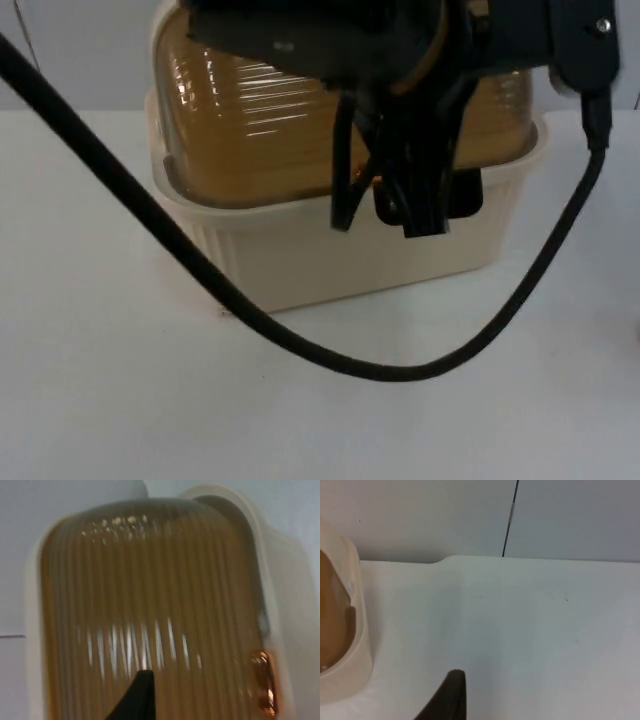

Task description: Open the box lid with the left hand, place the block into the box with the right hand, then close the box lid with the left hand.

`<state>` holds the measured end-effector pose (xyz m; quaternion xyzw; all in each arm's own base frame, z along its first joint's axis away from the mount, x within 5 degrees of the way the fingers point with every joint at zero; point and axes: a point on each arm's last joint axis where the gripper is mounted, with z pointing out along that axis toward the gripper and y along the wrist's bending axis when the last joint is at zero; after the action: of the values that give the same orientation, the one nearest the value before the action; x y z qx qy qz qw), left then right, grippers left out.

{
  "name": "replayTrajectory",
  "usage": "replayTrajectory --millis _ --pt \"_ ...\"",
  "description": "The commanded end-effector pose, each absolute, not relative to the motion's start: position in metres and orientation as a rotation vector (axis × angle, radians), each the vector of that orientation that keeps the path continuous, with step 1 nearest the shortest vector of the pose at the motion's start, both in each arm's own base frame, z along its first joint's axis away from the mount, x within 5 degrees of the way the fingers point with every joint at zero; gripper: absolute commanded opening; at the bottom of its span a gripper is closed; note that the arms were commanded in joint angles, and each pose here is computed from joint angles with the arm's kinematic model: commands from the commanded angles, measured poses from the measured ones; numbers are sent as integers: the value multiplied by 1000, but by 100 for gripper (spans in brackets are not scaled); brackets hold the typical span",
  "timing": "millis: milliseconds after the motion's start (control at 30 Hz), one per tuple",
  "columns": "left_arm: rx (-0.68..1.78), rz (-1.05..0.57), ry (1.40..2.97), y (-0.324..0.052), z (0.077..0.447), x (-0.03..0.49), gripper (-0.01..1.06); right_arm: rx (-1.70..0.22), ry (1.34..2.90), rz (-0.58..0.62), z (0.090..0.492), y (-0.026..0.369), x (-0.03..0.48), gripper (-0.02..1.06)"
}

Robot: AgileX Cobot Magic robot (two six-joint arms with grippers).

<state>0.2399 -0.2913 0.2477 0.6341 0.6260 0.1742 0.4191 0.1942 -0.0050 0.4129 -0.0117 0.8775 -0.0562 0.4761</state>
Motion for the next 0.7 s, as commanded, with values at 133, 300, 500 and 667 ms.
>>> replayTrajectory --millis 133,300,500,667 --pt "1531 447 1471 -284 223 233 100 -35 2134 -156 415 -7 193 105" --pt "1521 311 1521 -280 204 223 99 -36 2119 -154 416 -6 194 105" --pt "1425 212 1601 -283 206 222 99 -37 2108 -153 417 -6 195 105" --pt "1402 264 1601 -281 207 225 99 -36 2109 -150 417 -6 195 105"
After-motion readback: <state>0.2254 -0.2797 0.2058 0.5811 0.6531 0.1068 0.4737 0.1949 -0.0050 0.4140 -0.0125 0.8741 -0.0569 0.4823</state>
